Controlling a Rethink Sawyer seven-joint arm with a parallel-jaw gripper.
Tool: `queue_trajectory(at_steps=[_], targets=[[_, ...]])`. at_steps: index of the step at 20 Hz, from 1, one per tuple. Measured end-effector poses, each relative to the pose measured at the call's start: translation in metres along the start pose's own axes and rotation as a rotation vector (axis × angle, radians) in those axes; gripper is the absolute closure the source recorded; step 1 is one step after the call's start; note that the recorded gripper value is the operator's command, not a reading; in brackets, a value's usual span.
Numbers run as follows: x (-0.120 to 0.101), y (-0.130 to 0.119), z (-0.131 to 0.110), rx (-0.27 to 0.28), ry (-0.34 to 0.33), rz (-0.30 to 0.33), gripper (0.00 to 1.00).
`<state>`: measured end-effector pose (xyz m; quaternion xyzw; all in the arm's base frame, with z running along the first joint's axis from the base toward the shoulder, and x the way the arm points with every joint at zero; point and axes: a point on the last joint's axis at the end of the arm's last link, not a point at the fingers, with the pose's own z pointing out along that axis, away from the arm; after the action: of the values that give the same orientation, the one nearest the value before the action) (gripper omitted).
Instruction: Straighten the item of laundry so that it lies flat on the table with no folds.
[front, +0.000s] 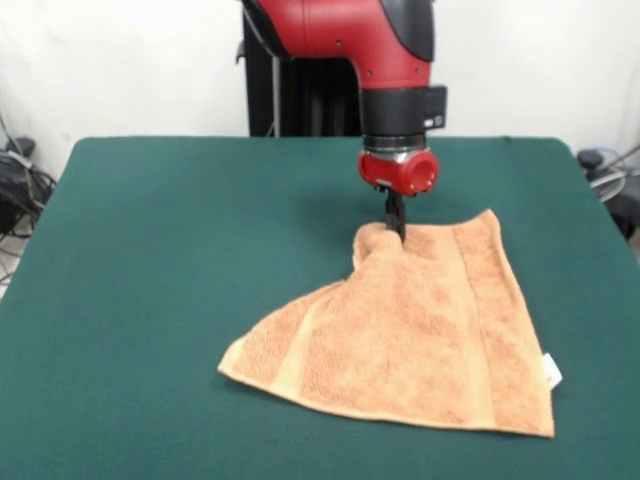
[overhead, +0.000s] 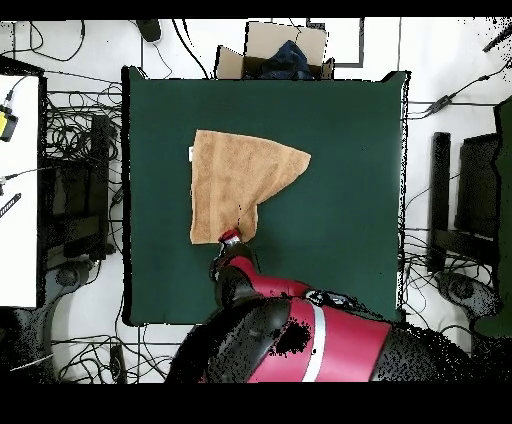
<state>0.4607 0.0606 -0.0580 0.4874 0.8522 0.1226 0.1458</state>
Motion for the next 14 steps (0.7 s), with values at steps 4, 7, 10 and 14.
queue_trajectory(at_steps=[4,7,10,14], targets=[[0.009,-0.014,-0.008,0.018,0.018,0.019,1.0],[0.018,-0.022,-0.014,0.035,0.037,0.025,1.0],[0.028,-0.03,-0.02,0.054,0.059,0.028,1.0],[0.039,-0.038,-0.026,0.074,0.082,0.031,1.0]])
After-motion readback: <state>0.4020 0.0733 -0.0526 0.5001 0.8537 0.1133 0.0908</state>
